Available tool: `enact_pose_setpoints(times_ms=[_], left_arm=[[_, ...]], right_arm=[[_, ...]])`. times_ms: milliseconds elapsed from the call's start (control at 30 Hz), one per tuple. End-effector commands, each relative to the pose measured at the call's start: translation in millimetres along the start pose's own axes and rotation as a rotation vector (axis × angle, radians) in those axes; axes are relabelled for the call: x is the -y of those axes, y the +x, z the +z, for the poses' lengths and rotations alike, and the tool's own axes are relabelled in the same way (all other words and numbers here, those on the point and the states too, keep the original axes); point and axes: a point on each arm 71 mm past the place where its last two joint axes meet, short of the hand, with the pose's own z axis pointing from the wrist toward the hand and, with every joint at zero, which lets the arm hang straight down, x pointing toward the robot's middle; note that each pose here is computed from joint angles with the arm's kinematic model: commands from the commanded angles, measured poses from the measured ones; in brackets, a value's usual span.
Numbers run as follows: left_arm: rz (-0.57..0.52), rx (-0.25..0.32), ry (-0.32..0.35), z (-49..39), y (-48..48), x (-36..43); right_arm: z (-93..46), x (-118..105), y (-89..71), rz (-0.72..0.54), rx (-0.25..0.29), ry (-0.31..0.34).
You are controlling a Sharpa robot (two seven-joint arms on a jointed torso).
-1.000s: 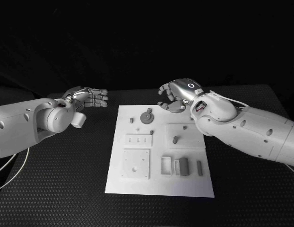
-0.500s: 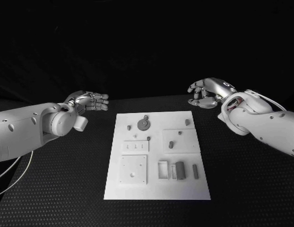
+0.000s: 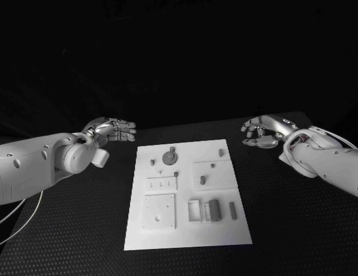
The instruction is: Assemble the parts on the task board
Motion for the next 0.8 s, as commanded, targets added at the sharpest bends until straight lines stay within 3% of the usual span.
enact_pose_setpoints(times_ms=[33, 267, 800], left_arm=[[0.020, -0.071, 0.027, 0.0, 10.3, -2.4], [0.026, -0.103, 0.020, -0.7, 20.1, -6.1], [0.020, -0.126, 0.012, -3.6, 28.1, -7.3]], right_arm=[[-0.6, -5.0, 12.8, -0.041, -0.060, -0.075], [-0.4, 1.4, 35.3, -0.062, -0.093, -0.056], [14.0, -16.0, 47.4, -0.016, -0.097, -0.061]])
